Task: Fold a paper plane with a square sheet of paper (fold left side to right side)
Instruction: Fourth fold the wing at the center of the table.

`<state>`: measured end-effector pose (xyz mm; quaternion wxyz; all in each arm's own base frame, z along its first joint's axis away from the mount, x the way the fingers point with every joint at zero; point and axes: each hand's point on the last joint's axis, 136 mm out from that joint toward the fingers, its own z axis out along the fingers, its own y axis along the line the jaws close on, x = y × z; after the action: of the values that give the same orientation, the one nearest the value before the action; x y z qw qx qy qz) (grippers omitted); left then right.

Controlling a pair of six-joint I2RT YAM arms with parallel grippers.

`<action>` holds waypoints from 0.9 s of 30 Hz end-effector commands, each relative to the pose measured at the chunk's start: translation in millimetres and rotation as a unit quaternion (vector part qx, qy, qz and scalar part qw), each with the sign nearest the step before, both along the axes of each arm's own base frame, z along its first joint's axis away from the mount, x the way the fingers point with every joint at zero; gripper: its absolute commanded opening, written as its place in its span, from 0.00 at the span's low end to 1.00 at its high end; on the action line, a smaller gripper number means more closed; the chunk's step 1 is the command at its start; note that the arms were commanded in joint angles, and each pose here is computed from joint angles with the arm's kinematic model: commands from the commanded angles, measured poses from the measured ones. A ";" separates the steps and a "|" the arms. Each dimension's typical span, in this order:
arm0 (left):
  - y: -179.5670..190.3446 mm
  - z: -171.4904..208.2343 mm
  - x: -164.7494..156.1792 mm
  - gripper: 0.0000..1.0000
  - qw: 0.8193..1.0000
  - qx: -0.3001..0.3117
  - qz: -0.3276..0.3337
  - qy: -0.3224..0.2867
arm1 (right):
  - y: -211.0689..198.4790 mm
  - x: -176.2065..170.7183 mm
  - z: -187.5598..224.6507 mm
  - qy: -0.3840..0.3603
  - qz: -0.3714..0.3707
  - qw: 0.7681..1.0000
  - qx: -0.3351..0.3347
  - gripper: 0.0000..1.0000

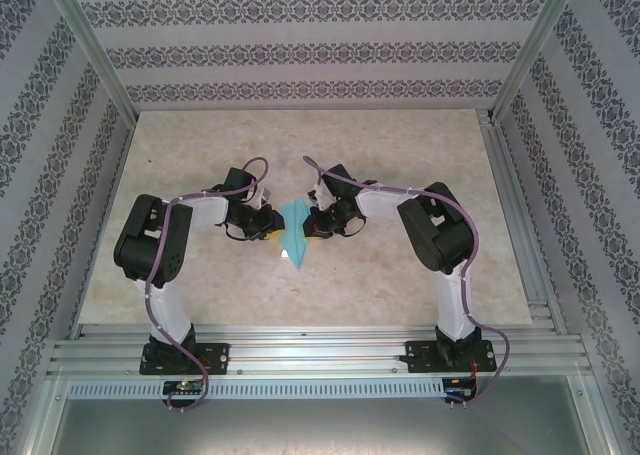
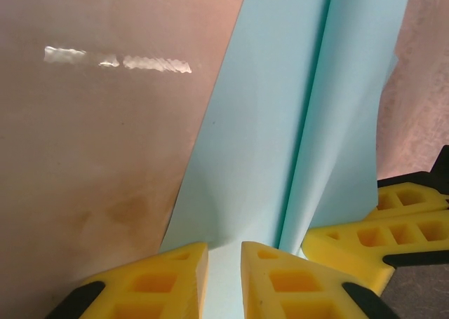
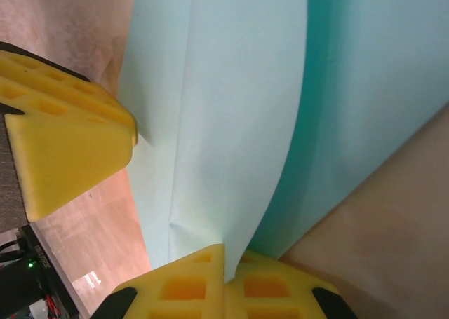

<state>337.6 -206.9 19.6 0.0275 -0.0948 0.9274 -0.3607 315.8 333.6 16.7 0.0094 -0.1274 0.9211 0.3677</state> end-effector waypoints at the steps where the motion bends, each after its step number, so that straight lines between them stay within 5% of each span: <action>1: 9.2 -37.0 -22.4 0.21 0.997 0.057 -0.011 0.040 | -0.9 -7.9 -14.0 0.007 0.009 1.000 -0.018 0.06; 14: 6.3 -23.7 -19.0 0.25 0.998 0.050 -0.012 0.029 | -9.4 -19.4 -37.3 0.036 0.014 0.997 -0.060 0.07; 23: 11.6 26.7 -5.3 0.47 0.997 0.068 -0.025 -0.016 | -21.4 -32.3 -56.0 0.068 0.015 0.993 -0.097 0.07; 27: 12.8 48.5 -2.0 0.45 0.997 0.065 -0.021 -0.036 | -23.2 -33.7 -56.8 0.069 0.018 0.992 -0.102 0.07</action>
<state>335.7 -199.4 46.4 0.0408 -0.0740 0.9456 -0.3140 313.8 334.8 11.7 -0.0103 -0.1277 0.9250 0.3577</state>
